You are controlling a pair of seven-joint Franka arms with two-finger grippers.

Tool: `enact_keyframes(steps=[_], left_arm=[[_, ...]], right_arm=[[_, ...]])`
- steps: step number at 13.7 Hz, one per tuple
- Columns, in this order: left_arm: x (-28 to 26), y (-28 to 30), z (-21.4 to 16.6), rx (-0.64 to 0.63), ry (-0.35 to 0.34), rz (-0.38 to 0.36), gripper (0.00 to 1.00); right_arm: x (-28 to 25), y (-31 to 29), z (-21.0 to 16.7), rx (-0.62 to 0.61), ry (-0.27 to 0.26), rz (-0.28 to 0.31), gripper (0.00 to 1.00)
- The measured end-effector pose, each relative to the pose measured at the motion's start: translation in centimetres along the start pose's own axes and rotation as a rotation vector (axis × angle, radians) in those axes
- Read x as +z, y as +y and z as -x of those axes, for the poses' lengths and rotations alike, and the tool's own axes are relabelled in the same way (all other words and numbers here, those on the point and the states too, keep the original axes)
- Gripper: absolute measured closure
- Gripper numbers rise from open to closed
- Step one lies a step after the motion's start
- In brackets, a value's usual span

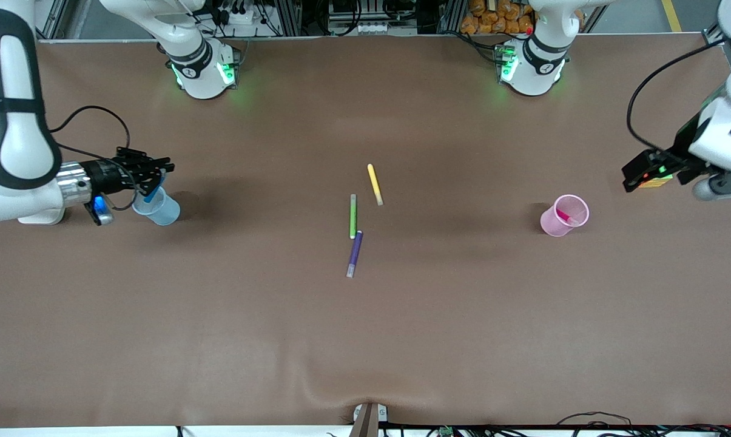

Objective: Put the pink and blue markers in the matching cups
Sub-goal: 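Carry the blue marker over the blue cup while the left gripper withdraws, then release the blue marker into the blue cup with the right gripper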

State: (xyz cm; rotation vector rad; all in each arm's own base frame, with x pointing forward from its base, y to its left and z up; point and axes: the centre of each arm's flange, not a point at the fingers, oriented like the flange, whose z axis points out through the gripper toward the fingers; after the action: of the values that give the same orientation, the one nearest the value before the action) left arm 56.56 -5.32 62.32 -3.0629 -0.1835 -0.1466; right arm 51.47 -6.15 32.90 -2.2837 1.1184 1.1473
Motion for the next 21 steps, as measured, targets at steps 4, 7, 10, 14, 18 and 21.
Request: enact_keyframes(steps=[4, 7, 10, 14, 18, 21], left_arm=[[-3.1, 0.1, 0.4, 0.003, 0.004, 0.004, 0.0], [-3.8, 0.2, 0.5, 0.009, 0.015, 0.006, 0.0], [-5.1, 0.6, 1.5, 0.047, 0.013, 0.018, 0.0], [-7.1, 1.0, 4.1, 0.073, -0.022, 0.022, 0.0], [-6.8, 1.0, 4.4, 0.072, -0.037, 0.032, 0.0], [-6.5, 0.3, 4.2, 0.06, -0.043, 0.031, 0.0]], right_arm=[[0.9, 2.2, -3.9, -0.05, -0.048, -0.022, 0.84], [1.7, 2.8, -5.2, -0.061, -0.068, -0.022, 0.84], [1.8, 3.8, -6.0, -0.059, -0.081, -0.046, 0.84], [2.2, 4.9, -6.9, -0.052, -0.102, -0.071, 0.84], [3.2, 5.1, -8.0, -0.07, -0.119, -0.072, 0.84], [3.3, 5.1, -8.2, -0.069, -0.123, -0.074, 0.56]])
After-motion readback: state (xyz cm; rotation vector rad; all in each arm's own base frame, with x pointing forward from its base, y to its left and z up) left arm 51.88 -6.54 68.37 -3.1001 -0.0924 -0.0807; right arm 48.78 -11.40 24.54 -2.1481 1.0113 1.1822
